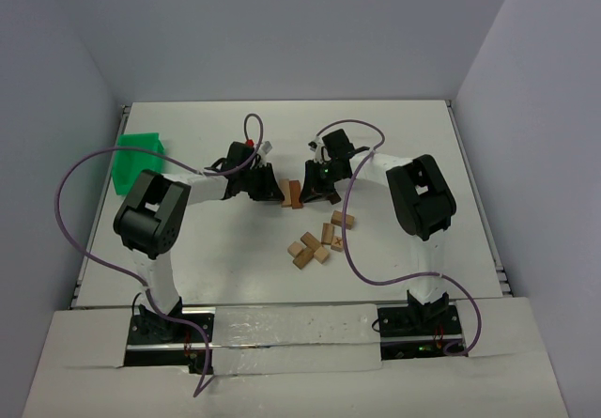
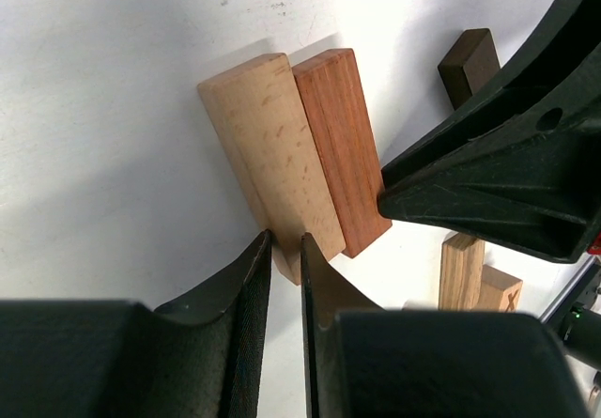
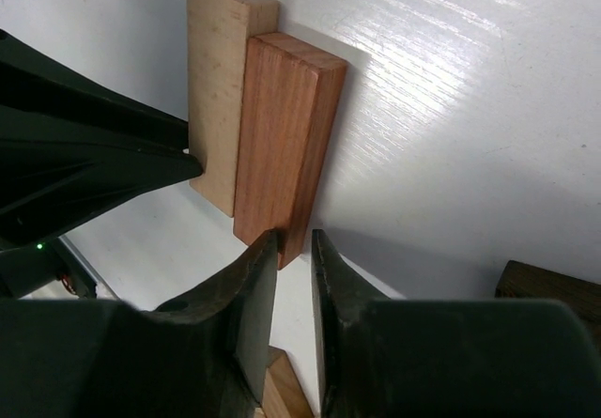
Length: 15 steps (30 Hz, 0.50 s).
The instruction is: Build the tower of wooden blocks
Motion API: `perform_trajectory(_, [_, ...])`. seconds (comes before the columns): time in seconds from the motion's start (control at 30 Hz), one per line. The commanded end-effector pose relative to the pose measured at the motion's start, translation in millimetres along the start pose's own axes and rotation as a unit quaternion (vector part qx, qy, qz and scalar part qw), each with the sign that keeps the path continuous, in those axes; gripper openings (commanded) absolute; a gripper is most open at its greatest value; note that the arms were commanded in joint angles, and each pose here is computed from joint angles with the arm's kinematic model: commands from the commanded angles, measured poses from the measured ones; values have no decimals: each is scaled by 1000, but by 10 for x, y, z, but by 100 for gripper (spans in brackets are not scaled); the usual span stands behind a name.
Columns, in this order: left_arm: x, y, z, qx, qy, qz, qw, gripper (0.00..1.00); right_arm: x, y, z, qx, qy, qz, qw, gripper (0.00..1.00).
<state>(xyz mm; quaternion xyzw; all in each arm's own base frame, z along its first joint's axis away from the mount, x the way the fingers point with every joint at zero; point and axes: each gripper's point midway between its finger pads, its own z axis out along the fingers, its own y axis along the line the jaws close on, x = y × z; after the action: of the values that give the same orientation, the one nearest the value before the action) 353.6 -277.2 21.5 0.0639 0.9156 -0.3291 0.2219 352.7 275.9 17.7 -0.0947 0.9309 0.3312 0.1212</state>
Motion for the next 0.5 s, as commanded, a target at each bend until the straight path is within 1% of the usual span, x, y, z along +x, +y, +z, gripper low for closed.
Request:
perform_trajectory(0.0, [550, 236, 6, -50, 78, 1, 996, 31, 404, -549, 190, 97, 55, 6, 994, 34])
perform_trajectory(0.07, [541, 213, 1, -46, 79, 3, 996, 37, 394, -505, 169, 88, 52, 2, 995, 45])
perform_trajectory(0.17, [515, 189, -7, -42, 79, 4, 996, 44, 386, -465, 153, 81, 49, 0, 995, 51])
perform_trajectory(0.23, [491, 179, -17, -40, 78, 5, 996, 46, 375, -448, 144, 78, 48, -1, 996, 53])
perform_trajectory(0.47, [428, 162, -86, -37, 70, 13, 997, 45, 355, -402, 115, 71, 43, -5, 997, 53])
